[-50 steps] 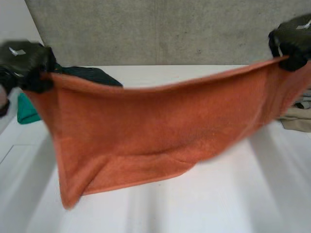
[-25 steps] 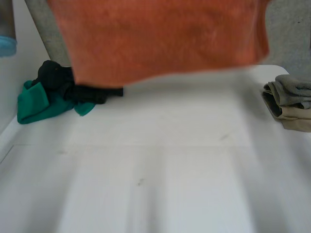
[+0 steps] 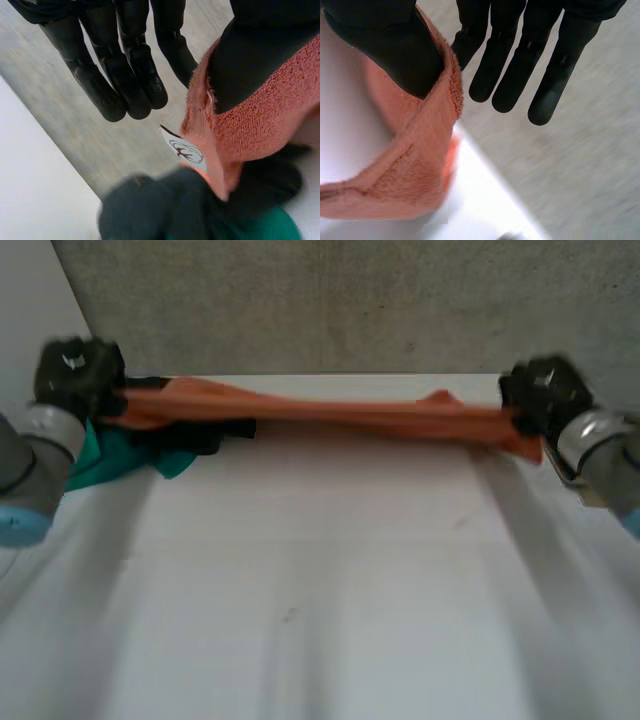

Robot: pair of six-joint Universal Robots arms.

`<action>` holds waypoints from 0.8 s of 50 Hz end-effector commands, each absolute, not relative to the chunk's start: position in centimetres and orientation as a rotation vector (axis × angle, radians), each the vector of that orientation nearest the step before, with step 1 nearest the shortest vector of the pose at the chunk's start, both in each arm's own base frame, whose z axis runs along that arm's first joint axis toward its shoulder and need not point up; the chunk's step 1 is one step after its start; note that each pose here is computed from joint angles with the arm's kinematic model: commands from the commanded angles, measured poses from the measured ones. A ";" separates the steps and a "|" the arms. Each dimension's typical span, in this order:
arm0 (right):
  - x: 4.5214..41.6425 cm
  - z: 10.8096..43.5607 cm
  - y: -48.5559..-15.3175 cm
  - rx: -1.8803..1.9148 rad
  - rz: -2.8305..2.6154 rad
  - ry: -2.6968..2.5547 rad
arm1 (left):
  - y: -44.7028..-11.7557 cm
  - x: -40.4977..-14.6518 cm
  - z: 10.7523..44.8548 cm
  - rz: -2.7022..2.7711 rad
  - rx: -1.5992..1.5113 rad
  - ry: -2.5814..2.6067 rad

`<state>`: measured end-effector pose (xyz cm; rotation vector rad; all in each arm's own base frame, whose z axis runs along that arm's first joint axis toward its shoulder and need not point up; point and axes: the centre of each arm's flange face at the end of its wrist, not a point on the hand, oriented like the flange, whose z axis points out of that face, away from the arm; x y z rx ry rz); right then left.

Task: Fold the laundry.

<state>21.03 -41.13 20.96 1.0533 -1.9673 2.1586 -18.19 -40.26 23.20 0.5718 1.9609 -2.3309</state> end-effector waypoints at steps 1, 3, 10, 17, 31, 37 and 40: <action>20.1 15.9 -39.1 1.193 1.847 -2.220 | -37.5 -18.6 19.2 -2.147 0.865 2.017; 19.8 15.9 -38.7 1.198 1.798 -2.262 | -37.1 -18.2 18.9 -2.100 0.902 2.013; 17.0 19.8 -35.4 1.257 1.538 -2.385 | -32.5 -16.1 19.1 -1.798 1.057 2.138; 13.3 21.5 -32.1 1.535 1.115 -2.359 | -26.2 -14.9 20.7 -1.438 1.231 2.353; 12.4 18.5 -33.8 1.372 1.161 -2.406 | -26.5 -15.6 19.8 -1.367 1.299 2.353; 13.7 18.6 -36.1 1.404 1.289 -2.194 | -29.8 -17.0 20.1 -1.441 1.238 2.256; 14.7 18.6 -38.3 1.342 1.400 -2.090 | -32.1 -18.3 20.7 -1.526 1.187 2.192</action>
